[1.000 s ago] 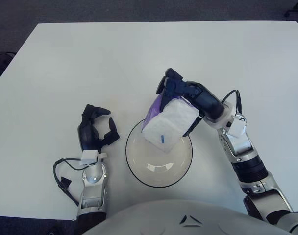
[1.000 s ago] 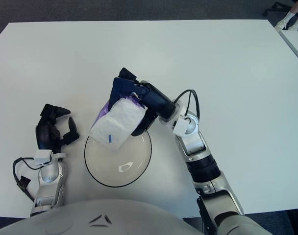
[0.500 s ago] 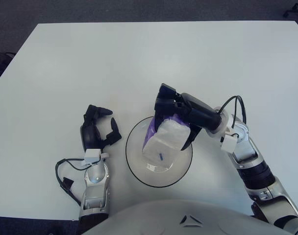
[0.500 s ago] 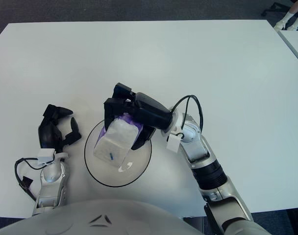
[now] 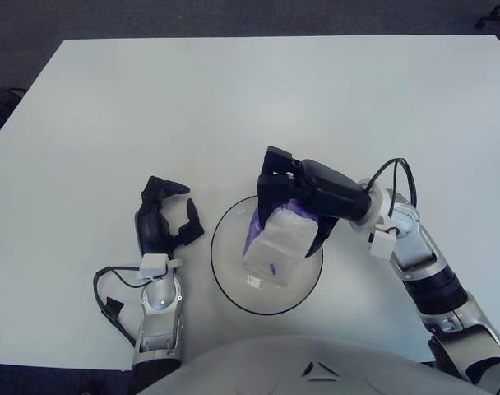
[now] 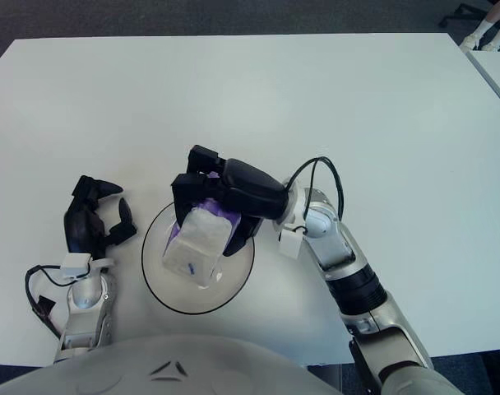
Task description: Put the tissue paper into the plate.
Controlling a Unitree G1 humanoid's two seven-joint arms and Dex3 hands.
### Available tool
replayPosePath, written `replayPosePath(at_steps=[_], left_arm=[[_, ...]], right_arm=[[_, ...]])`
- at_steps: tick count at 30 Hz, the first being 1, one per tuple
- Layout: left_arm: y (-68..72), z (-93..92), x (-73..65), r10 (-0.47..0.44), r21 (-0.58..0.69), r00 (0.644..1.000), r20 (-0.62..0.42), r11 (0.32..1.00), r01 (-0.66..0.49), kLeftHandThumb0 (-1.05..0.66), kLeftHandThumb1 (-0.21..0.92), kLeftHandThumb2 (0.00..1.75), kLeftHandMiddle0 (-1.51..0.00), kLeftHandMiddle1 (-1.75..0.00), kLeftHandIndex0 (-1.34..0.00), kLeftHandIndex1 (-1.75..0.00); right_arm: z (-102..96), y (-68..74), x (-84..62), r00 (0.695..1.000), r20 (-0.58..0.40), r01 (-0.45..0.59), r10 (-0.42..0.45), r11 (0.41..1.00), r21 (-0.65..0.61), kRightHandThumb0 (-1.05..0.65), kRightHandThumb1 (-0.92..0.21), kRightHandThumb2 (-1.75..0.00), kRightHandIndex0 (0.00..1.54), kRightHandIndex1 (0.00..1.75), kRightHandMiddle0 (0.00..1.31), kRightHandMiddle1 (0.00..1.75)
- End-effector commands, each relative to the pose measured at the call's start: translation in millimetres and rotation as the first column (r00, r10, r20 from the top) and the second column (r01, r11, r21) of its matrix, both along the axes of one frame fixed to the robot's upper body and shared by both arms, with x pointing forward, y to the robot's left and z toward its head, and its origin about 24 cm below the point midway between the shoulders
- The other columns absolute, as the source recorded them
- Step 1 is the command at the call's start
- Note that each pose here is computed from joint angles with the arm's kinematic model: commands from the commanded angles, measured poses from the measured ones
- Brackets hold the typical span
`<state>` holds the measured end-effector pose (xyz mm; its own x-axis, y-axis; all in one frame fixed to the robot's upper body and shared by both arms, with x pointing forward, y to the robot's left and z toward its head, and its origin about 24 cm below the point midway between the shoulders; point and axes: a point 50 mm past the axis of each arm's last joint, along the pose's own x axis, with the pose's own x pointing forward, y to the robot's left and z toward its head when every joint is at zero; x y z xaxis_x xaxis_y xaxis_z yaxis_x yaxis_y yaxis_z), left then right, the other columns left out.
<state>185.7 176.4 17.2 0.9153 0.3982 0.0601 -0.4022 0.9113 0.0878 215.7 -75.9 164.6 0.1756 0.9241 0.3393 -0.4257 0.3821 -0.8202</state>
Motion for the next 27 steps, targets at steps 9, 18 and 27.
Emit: replayPosePath(at_steps=[9, 18, 27], left_arm=[[-2.8, -18.7, -11.2, 0.057, -0.034, 0.992, -0.116, 0.998, -0.061, -0.50, 0.27, 1.38, -1.18, -1.75, -0.65, -1.75], [-3.4, -17.9, -11.5, 0.060, -0.024, 0.992, -0.109, 0.998, -0.063, -0.50, 0.26, 1.40, -1.23, -1.75, -0.66, -1.75], [-3.7, -17.3, -11.9, 0.058, -0.018, 0.992, -0.115, 0.998, -0.061, -0.52, 0.23, 1.43, -1.26, -1.75, -0.69, -1.75]], right_arm=[[-3.3, -9.8, 3.7, 0.988, -0.155, 0.002, -0.014, 0.997, -0.081, -0.94, -0.92, -0.95, 0.00, 0.06, 0.01, 0.11], [1.5, -8.9, 1.3, 0.961, -0.276, -0.055, 0.036, 0.997, -0.060, -1.04, -0.92, -1.03, 0.00, 0.00, 0.00, 0.00], [-1.2, -15.0, 9.1, 0.936, -0.352, -0.029, 0.004, 0.997, -0.065, -1.05, -0.92, -1.09, 0.00, 0.00, 0.00, 0.00]])
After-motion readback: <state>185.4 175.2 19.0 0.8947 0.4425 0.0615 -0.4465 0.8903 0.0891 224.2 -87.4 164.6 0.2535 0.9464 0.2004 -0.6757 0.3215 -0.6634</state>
